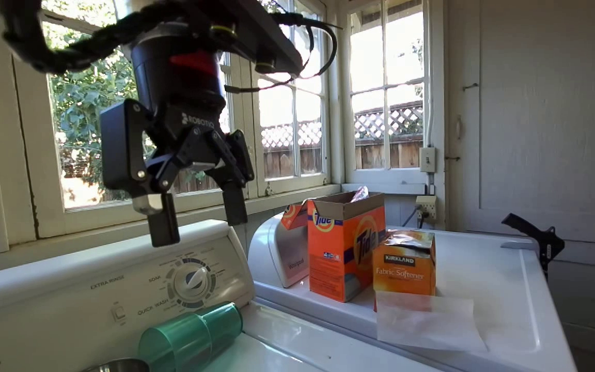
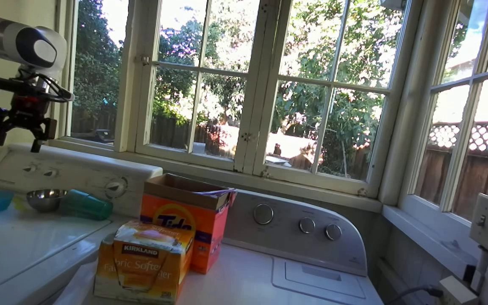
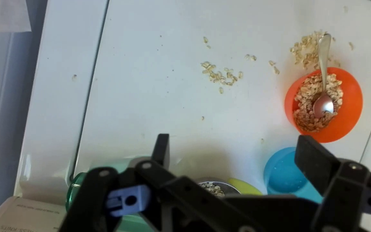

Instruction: Move the orange box to the top of the right machine then place the green cup upright.

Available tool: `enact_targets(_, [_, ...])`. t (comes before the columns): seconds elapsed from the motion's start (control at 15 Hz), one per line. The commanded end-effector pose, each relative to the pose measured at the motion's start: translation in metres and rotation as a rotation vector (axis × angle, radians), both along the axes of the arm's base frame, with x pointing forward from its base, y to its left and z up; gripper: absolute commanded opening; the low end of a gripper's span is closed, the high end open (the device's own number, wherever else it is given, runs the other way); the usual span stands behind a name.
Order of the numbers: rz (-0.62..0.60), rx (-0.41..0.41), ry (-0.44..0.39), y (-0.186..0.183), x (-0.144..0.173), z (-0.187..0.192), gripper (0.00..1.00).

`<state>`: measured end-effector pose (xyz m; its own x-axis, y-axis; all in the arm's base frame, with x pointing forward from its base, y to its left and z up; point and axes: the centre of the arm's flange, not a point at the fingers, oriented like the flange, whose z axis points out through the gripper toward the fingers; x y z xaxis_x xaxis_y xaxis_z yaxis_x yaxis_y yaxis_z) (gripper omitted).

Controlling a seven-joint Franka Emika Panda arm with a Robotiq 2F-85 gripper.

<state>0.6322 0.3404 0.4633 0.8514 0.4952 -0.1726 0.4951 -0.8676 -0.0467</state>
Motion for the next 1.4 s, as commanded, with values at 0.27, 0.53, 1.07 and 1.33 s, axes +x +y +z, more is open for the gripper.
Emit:
enact_targets(0.27, [-0.010, -0.257, 0.003, 0.020, 0.045, -0.025, 1.00])
enact_targets(0.53, [-0.047, -0.389, -0.007, 0.042, 0.042, -0.043, 1.00])
enact_targets(1.07, [0.020, -0.273, -0.020, 0.053, 0.050, -0.055, 1.00])
enact_targets(1.33, [-0.052, -0.341, -0.062, 0.027, 0.010, -0.061, 1.00])
